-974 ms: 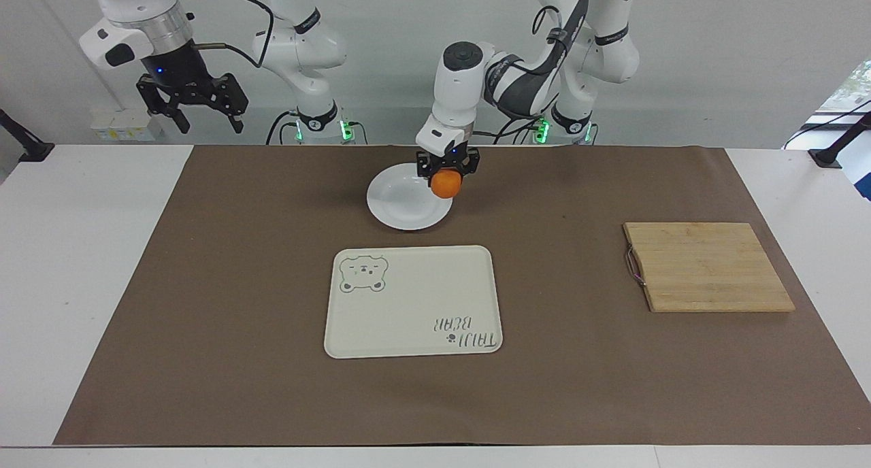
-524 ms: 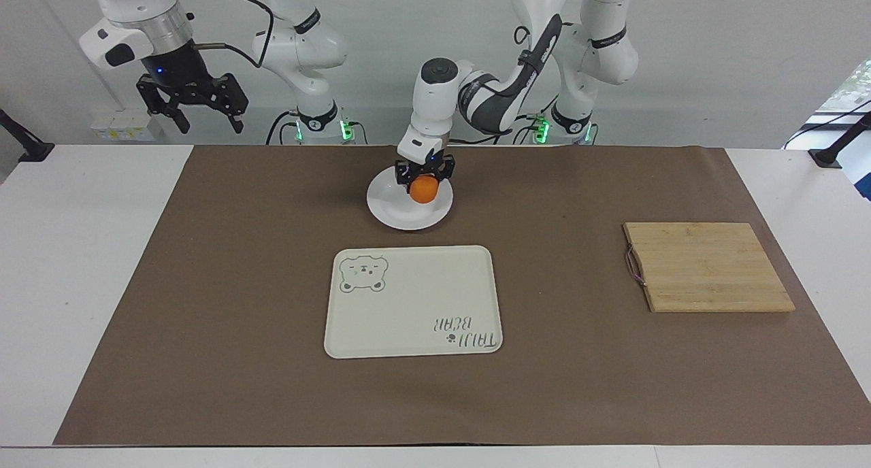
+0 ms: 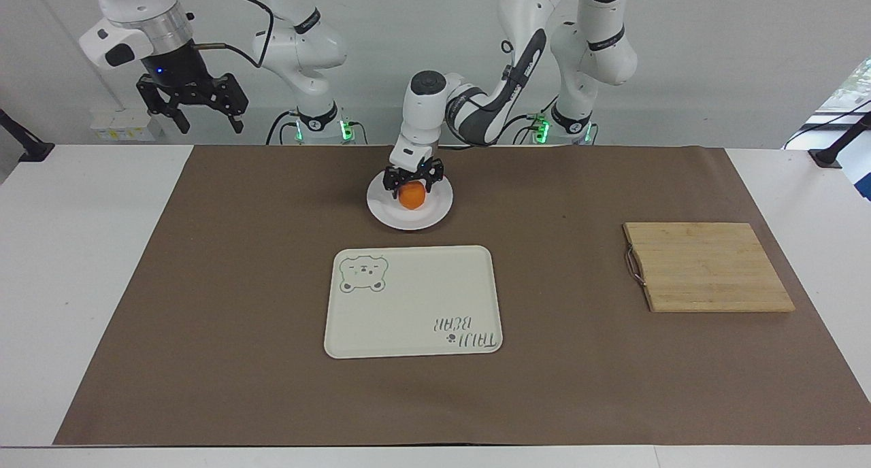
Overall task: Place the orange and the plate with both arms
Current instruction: 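Release the orange onto the plate and withdraw the left gripper, then reach the right gripper to the plate rim while the left gripper retracts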
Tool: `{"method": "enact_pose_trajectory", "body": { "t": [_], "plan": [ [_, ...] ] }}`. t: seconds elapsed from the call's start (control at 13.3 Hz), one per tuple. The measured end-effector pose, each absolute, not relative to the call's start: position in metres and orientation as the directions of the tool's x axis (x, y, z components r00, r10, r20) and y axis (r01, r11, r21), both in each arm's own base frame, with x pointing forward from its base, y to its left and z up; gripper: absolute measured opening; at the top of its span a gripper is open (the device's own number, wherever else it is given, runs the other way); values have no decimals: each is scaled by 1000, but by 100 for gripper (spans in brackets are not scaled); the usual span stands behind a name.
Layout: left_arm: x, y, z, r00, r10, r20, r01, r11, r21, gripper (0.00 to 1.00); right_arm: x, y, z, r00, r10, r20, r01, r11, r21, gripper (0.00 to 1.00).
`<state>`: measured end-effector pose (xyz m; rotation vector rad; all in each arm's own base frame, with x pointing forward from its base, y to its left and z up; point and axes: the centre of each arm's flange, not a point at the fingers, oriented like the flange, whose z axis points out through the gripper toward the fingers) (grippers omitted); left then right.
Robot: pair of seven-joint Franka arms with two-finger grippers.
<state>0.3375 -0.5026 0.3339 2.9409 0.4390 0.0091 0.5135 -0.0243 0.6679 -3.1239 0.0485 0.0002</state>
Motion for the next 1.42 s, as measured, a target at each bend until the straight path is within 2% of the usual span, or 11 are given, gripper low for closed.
{"method": "enact_pose_trajectory", "body": {
  "t": [0.45,0.75,0.97,1.2,1.42],
  "plan": [
    [430,-426,425,919,393,33,377,-899,224,100,513,-24,668,1000,-31,0,-31,-999,-17,100],
    [497,-351,474,938,343,48,331,-928,172,100,513,-24,668,1000,-31,0,-31,-999,-17,100],
    [541,-272,499,972,231,49,223,-967,122,100,513,-25,668,999,-32,0,-32,-999,-17,100],
    [569,-203,523,989,145,41,140,-986,94,100,512,-27,670,999,-36,2,-36,-999,-18,100],
    [582,-151,542,993,119,27,116,-990,80,100,509,-22,663,999,-29,-17,-30,-998,-48,100]
  ]
}}
